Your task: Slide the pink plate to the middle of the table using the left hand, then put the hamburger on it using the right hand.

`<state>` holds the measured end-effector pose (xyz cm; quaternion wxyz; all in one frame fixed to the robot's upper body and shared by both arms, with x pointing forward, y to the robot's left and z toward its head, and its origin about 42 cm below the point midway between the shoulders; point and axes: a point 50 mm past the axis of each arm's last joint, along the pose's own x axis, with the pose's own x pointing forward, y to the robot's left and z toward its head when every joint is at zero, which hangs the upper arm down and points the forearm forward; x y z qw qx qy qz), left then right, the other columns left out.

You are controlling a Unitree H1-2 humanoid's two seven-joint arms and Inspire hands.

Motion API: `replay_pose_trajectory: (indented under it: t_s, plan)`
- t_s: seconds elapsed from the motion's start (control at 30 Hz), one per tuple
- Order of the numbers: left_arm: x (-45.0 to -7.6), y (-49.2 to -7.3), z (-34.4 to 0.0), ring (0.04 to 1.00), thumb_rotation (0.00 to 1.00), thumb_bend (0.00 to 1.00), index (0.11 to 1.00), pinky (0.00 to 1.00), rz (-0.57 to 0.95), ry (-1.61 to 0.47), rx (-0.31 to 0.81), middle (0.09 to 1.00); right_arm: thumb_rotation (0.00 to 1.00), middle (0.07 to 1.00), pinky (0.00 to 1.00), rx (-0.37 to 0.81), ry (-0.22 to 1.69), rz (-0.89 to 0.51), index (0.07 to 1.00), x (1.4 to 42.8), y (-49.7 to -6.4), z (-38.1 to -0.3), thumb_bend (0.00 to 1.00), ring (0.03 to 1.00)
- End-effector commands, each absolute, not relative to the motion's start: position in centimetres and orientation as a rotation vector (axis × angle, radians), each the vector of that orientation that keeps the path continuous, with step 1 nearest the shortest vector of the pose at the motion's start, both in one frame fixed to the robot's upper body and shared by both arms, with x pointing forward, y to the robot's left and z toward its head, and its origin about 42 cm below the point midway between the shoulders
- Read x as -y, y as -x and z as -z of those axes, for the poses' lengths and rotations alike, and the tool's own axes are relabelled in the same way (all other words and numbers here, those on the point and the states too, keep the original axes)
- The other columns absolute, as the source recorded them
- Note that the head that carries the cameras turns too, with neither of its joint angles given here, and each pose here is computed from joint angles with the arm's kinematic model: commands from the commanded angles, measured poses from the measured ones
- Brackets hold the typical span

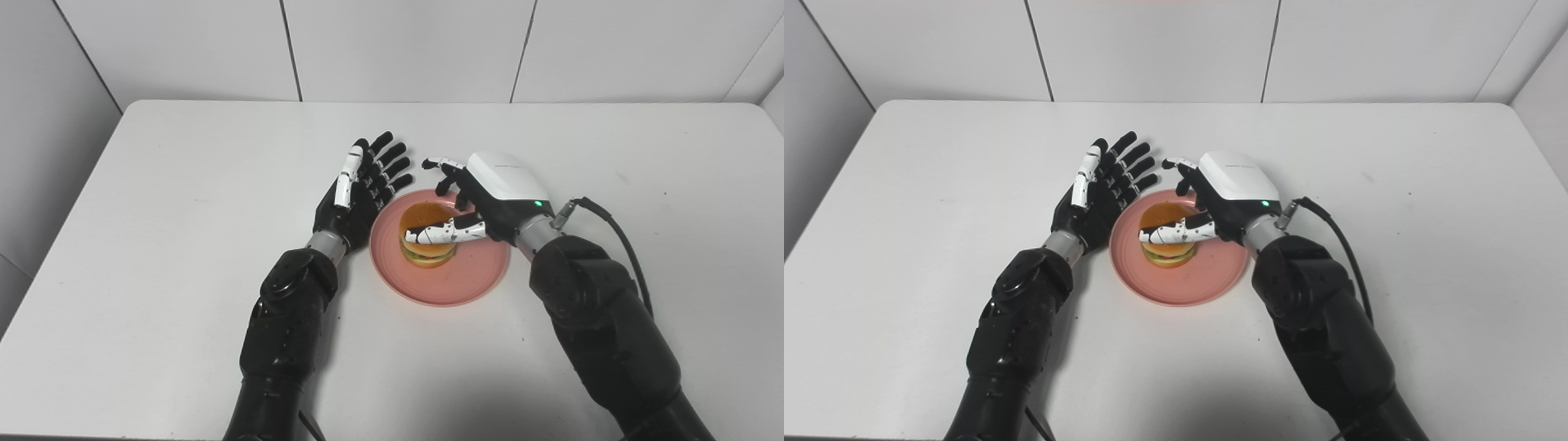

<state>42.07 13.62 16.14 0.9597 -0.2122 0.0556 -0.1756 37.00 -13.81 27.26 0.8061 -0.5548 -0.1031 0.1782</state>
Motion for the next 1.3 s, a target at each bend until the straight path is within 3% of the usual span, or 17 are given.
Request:
replay_pose_trajectory:
  t_s: [0.0,0.13,0.27,0.37,0.43,0.57,0.83,1.0,1.27]
  plan:
    - [-13.9,-40.8,-12.6,0.918,1.00,0.38,0.903,0.89,0.326,0.431,-0.272,0.913,0.72,0.732,0.41,0.276,1.177,-0.354,0.888,14.1,-37.0,-29.9,0.99,0.577]
    - [-14.0,-40.8,-12.7,0.904,1.00,0.37,0.893,0.88,0.319,0.432,-0.277,0.902,0.73,0.846,0.48,0.286,1.133,-0.347,0.930,14.8,-36.8,-30.8,0.99,0.690]
    - [-14.2,-40.8,-12.7,0.898,1.00,0.37,0.899,0.88,0.321,0.426,-0.269,0.898,0.75,0.873,0.57,0.365,1.027,-0.280,0.937,16.1,-36.8,-30.5,0.97,0.762]
    - [-14.4,-40.7,-12.7,0.886,1.00,0.36,0.894,0.87,0.312,0.424,-0.259,0.890,0.84,0.909,0.70,0.400,0.940,-0.228,0.949,17.1,-36.9,-29.5,0.92,0.841]
    - [-14.6,-40.7,-12.7,0.881,1.00,0.36,0.895,0.87,0.308,0.415,-0.246,0.888,0.95,0.946,0.77,0.415,0.877,-0.199,0.972,17.7,-36.9,-28.6,0.88,0.888]
    - [-15.3,-40.3,-13.2,0.899,1.00,0.37,0.911,0.89,0.297,0.379,-0.192,0.908,1.00,0.993,0.87,0.416,0.768,-0.161,0.993,18.7,-36.5,-26.4,0.80,0.957]
    - [-16.9,-39.0,-14.4,0.934,1.00,0.38,0.934,0.95,0.243,0.294,-0.064,0.935,1.00,1.000,0.92,0.374,0.580,-0.087,1.000,19.6,-34.8,-23.1,0.70,0.984]
    - [-17.7,-37.6,-14.8,0.996,1.00,0.40,0.997,1.00,0.247,0.201,0.002,0.995,1.00,1.000,0.92,0.391,0.518,-0.063,1.000,19.8,-33.9,-21.5,0.58,0.985]
    - [-18.9,-35.4,-14.3,1.000,1.00,0.44,1.000,1.00,0.242,0.109,0.063,1.000,1.00,1.000,0.93,0.332,0.418,-0.064,1.000,19.2,-32.5,-19.4,0.58,0.982]
